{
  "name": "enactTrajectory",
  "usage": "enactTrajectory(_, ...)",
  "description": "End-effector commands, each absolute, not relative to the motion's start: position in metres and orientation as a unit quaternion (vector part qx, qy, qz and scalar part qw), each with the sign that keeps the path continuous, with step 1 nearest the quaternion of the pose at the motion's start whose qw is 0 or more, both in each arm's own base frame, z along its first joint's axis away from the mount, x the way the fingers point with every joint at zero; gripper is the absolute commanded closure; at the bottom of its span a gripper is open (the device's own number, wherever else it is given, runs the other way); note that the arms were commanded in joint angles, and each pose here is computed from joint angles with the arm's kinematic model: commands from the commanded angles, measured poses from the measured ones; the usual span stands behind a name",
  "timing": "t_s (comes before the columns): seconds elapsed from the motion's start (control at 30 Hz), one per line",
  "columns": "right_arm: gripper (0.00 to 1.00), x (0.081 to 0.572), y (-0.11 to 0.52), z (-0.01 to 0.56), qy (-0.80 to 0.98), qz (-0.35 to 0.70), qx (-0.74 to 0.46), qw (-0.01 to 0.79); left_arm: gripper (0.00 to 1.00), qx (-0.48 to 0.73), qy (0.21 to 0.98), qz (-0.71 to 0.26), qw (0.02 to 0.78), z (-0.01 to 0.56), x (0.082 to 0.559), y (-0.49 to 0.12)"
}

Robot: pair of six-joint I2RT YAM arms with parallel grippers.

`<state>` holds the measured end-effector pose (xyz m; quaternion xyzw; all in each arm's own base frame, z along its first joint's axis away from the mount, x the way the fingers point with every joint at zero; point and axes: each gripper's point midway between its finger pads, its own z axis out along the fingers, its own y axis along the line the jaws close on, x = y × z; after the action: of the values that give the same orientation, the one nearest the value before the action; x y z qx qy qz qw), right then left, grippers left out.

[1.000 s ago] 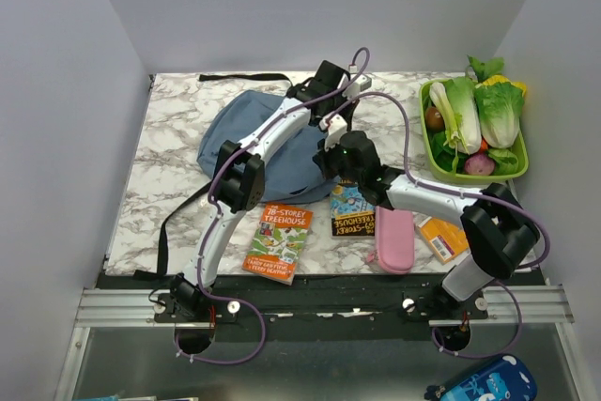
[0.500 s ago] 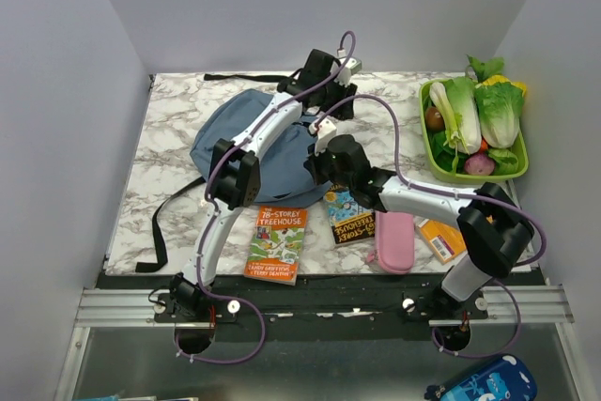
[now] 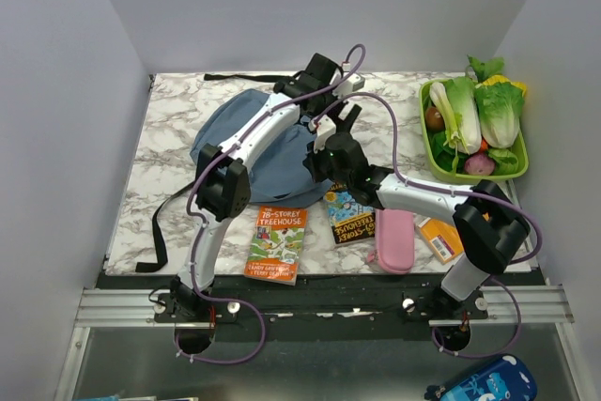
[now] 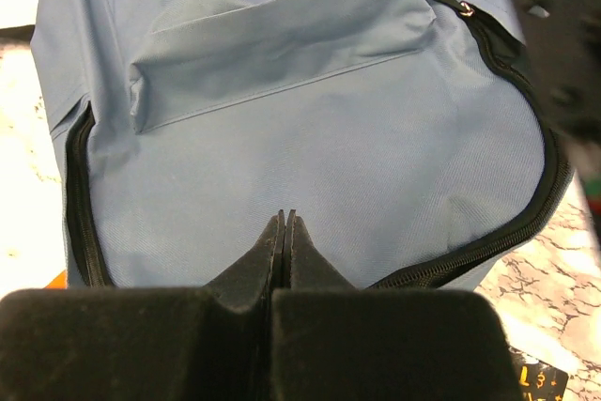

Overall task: Pack the student bag
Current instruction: Unzip the student bag at the center of the board.

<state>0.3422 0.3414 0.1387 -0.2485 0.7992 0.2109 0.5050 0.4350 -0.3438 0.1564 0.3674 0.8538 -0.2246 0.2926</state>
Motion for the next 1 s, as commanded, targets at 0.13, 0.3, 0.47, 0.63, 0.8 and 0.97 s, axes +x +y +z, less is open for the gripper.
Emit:
enactTrajectory(0.13, 0.99, 0.345, 0.344, 0.144, 0.798, 0.213, -0.247, 0.507, 0.01, 0.346, 0.892, -0.201, 0.209, 0.129, 0.411, -0.348)
enactTrajectory(0.3, 0.99, 0.345, 0.343, 0.146, 0.796, 0.213, -0.245, 0.511, 0.01, 0.328, 0.905, -0.178, 0.202, 0.117, 0.409, -0.337)
enactTrajectory(0.47, 0.99, 0.347, 0.343, 0.146, 0.796, 0.212, -0.243, 0.513, 0.01, 0.326, 0.909, -0.164, 0.202, 0.108, 0.406, -0.331)
enactTrajectory(0.63, 0.99, 0.348, 0.345, 0.146, 0.794, 0.213, -0.242, 0.515, 0.01, 0.331, 0.913, -0.155, 0.184, 0.092, 0.401, -0.328)
enactTrajectory(0.8, 0.99, 0.348, 0.345, 0.146, 0.794, 0.214, -0.242, 0.515, 0.07, 0.336, 0.91, -0.156, 0.188, 0.087, 0.402, -0.33)
enactTrajectory(0.97, 0.99, 0.349, 0.347, 0.147, 0.793, 0.215, -0.243, 0.515, 0.86, 0.339, 0.906, -0.173, 0.184, 0.088, 0.404, -0.339)
